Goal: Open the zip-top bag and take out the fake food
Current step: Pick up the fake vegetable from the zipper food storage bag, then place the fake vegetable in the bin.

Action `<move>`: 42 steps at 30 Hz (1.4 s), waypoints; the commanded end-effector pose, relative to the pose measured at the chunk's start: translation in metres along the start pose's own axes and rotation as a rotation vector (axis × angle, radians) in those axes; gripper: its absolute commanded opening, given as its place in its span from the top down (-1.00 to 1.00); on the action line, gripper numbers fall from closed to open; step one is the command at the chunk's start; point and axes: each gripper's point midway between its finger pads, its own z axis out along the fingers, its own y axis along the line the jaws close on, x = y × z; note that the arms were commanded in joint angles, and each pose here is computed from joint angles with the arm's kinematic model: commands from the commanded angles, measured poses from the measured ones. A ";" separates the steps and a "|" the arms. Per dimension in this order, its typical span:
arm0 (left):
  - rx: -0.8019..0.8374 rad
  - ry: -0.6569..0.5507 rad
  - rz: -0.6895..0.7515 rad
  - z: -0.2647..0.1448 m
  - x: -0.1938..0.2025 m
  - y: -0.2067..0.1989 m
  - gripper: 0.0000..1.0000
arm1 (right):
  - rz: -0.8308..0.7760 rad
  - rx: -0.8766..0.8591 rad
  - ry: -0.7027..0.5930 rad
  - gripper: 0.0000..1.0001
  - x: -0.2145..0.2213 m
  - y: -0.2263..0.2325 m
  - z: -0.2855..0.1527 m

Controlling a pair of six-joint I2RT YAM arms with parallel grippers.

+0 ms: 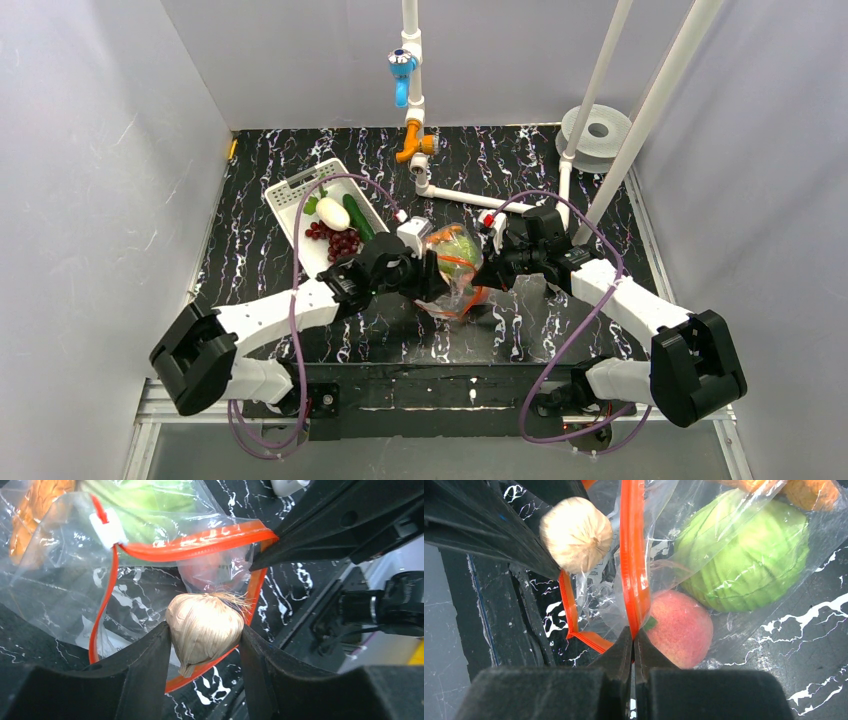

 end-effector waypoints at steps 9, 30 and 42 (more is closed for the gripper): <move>0.215 -0.152 -0.256 -0.048 -0.032 -0.001 1.00 | -0.029 -0.004 -0.006 0.97 -0.006 0.001 0.000; -0.298 -0.338 -0.483 -0.123 -0.039 0.143 1.00 | -0.028 -0.005 -0.005 0.97 -0.006 0.001 0.000; -0.680 -0.354 -0.506 -0.157 -0.027 0.202 1.00 | -0.026 -0.007 -0.003 0.97 -0.005 0.001 0.000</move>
